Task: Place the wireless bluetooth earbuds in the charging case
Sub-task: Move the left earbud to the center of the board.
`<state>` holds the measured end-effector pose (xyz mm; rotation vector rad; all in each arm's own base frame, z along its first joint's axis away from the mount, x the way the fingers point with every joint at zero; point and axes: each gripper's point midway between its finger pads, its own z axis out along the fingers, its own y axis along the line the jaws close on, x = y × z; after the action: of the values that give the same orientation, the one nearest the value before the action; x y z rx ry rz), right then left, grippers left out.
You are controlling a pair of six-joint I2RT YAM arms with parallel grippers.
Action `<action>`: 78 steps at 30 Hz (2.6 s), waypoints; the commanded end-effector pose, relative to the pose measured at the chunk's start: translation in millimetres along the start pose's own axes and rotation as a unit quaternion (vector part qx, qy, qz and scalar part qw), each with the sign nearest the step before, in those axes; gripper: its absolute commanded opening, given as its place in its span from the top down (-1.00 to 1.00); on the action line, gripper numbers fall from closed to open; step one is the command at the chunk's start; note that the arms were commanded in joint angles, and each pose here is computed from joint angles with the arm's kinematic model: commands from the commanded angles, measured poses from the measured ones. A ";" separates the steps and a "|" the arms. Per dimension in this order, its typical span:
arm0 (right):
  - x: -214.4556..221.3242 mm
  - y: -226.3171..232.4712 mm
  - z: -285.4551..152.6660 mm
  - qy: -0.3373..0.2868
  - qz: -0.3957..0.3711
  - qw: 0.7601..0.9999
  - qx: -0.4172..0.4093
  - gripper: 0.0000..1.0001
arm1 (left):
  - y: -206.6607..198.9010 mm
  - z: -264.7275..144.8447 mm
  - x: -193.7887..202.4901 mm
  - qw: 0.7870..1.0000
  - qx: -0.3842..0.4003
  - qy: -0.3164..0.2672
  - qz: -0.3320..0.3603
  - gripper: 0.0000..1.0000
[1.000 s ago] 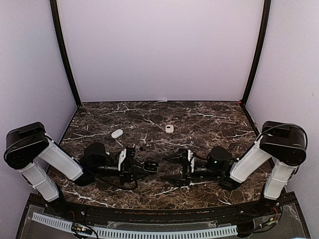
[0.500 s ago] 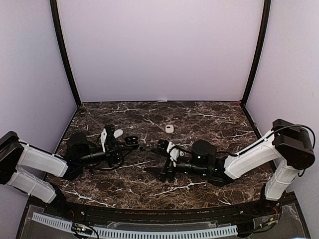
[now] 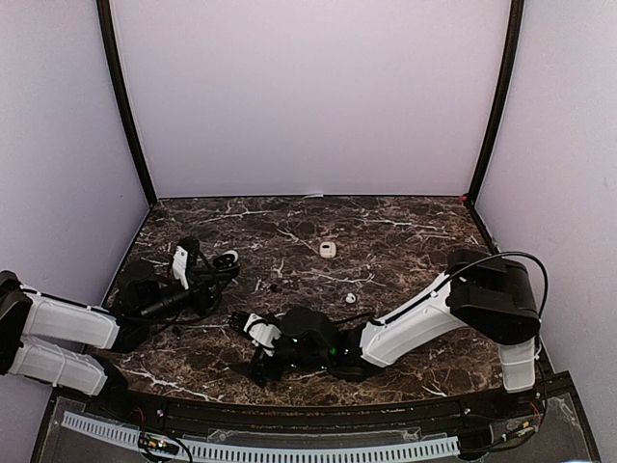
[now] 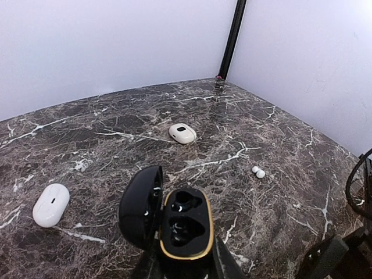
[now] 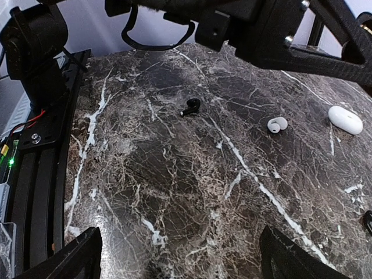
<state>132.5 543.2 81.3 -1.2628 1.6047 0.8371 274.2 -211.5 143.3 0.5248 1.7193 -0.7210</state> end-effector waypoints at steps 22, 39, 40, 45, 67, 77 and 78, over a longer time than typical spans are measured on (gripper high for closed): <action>11.7 -72.7 -53.3 -0.002 0.087 0.991 0.097 -0.95 | -1.1 -0.9 3.8 1.000 0.009 -0.002 -0.009 0.76; 55.6 -172.3 -43.7 0.118 0.175 0.954 0.214 -0.81 | -2.9 -5.3 0.1 1.000 0.011 -0.013 -0.001 0.74; 57.9 -177.5 -42.3 0.124 0.178 0.951 0.222 -0.80 | -2.7 -5.4 -0.5 1.000 0.010 -0.014 0.000 0.74; 62.6 -194.9 -30.0 0.142 0.180 0.943 0.241 -0.74 | -3.0 -6.0 -1.4 1.000 0.010 -0.015 0.001 0.74; 67.7 -220.5 21.7 0.197 0.171 0.932 0.254 -0.34 | -3.6 -6.2 -1.2 1.000 0.012 -0.014 0.002 0.74; 78.6 -219.1 34.2 0.227 0.157 0.932 0.233 -0.10 | -3.0 -6.1 -0.9 1.000 0.010 -0.013 0.003 0.74; 80.4 -216.2 36.0 0.232 0.155 0.934 0.224 -0.03 | -3.0 -5.9 -0.5 1.000 0.011 -0.012 0.002 0.74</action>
<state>349.5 499.5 25.7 -0.8511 2.1984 0.3518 268.1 -211.7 137.2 0.5314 1.7276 -0.7515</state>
